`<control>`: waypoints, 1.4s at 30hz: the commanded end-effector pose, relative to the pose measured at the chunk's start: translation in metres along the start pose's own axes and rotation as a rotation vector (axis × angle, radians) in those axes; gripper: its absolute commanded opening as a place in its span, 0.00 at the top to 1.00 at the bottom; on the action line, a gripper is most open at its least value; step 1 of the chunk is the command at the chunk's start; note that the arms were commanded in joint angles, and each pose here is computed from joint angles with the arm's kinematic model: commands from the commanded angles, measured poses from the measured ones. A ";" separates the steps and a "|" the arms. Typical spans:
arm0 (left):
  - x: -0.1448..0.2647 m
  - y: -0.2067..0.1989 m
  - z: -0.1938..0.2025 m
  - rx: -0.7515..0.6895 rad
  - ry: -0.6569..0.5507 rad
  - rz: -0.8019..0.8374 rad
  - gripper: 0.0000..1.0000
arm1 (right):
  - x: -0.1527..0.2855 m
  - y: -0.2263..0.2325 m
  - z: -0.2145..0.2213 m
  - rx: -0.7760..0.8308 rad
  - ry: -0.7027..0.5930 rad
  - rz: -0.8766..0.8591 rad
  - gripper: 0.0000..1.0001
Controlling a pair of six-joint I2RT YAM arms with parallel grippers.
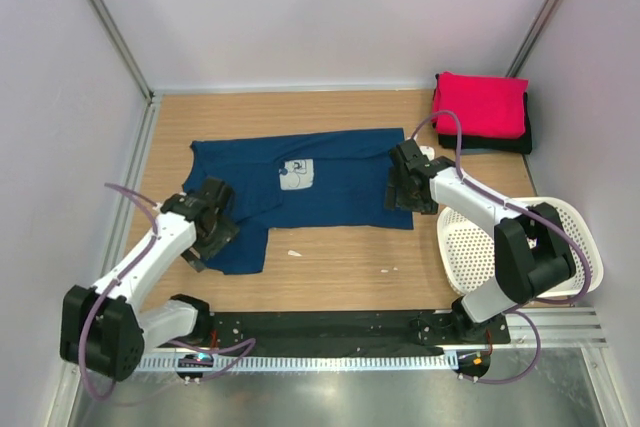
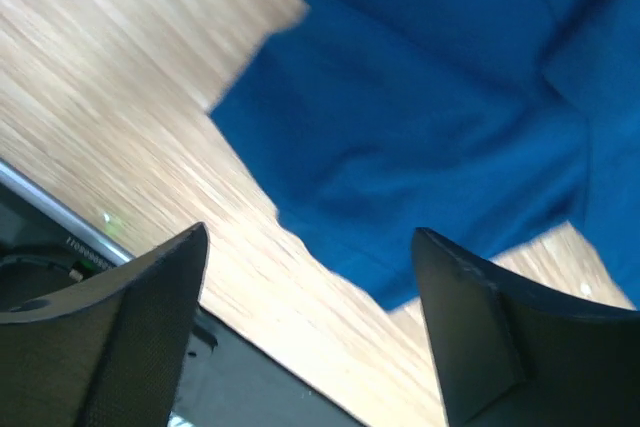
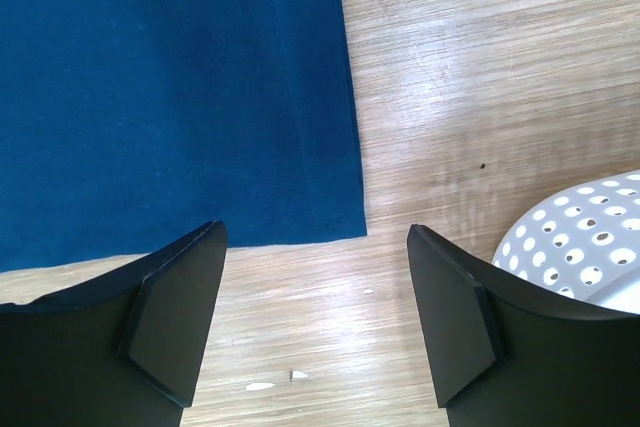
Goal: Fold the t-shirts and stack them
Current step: Fold the tshirt
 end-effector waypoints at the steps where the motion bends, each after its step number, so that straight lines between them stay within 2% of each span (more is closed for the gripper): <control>1: -0.011 0.016 -0.007 0.110 -0.022 0.017 0.19 | 0.007 0.001 -0.008 -0.011 -0.032 -0.014 0.21; 4: -0.027 0.034 -0.015 0.238 0.005 0.023 0.25 | 0.003 0.001 -0.004 -0.016 -0.009 -0.014 0.21; 10: -0.046 0.026 -0.006 0.254 0.055 0.107 0.36 | -0.005 -0.013 -0.007 -0.094 0.005 0.000 0.21; 17: -0.058 0.026 0.004 0.245 0.101 0.091 0.48 | 0.004 -0.029 -0.018 -0.222 -0.023 -0.021 0.21; 18: -0.059 0.027 0.006 0.253 0.105 0.094 0.56 | 0.001 -0.029 -0.012 -0.231 -0.011 -0.026 0.22; 20: -0.062 0.028 0.009 0.266 0.109 0.092 0.63 | -0.002 -0.025 -0.007 -0.255 0.012 -0.055 0.24; 21: -0.063 0.029 0.009 0.272 0.109 0.089 0.73 | -0.005 -0.024 -0.005 -0.263 0.016 -0.066 0.26; 23: -0.062 0.030 0.008 0.274 0.092 0.086 0.84 | -0.008 -0.020 -0.002 -0.270 0.045 -0.085 0.29; 24: -0.062 0.031 0.007 0.270 0.081 0.083 0.96 | -0.008 -0.018 -0.003 -0.268 0.046 -0.094 0.32; 25: -0.061 0.032 0.005 0.267 0.069 0.081 1.00 | -0.008 -0.016 -0.004 -0.263 0.048 -0.098 0.33; 31: -0.059 0.029 -0.009 0.244 0.006 0.071 1.00 | 0.012 -0.003 -0.032 -0.175 -0.030 -0.082 0.34; 36: -0.061 0.023 -0.026 0.224 -0.025 0.040 1.00 | 0.008 0.012 -0.028 -0.137 -0.010 -0.074 0.34; 42: -0.060 0.037 -0.044 0.249 -0.033 -0.019 1.00 | -0.003 0.019 -0.007 -0.107 0.042 0.005 0.34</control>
Point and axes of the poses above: each gripper's point midway between its finger pads, its own x axis back along the fingers, its own y axis along the line the jaws close on, z = x × y, the point moved 6 cm from there along x, back along the fingers, and after that the axes turned 4 degrees about -x, right-handed, at the moved point
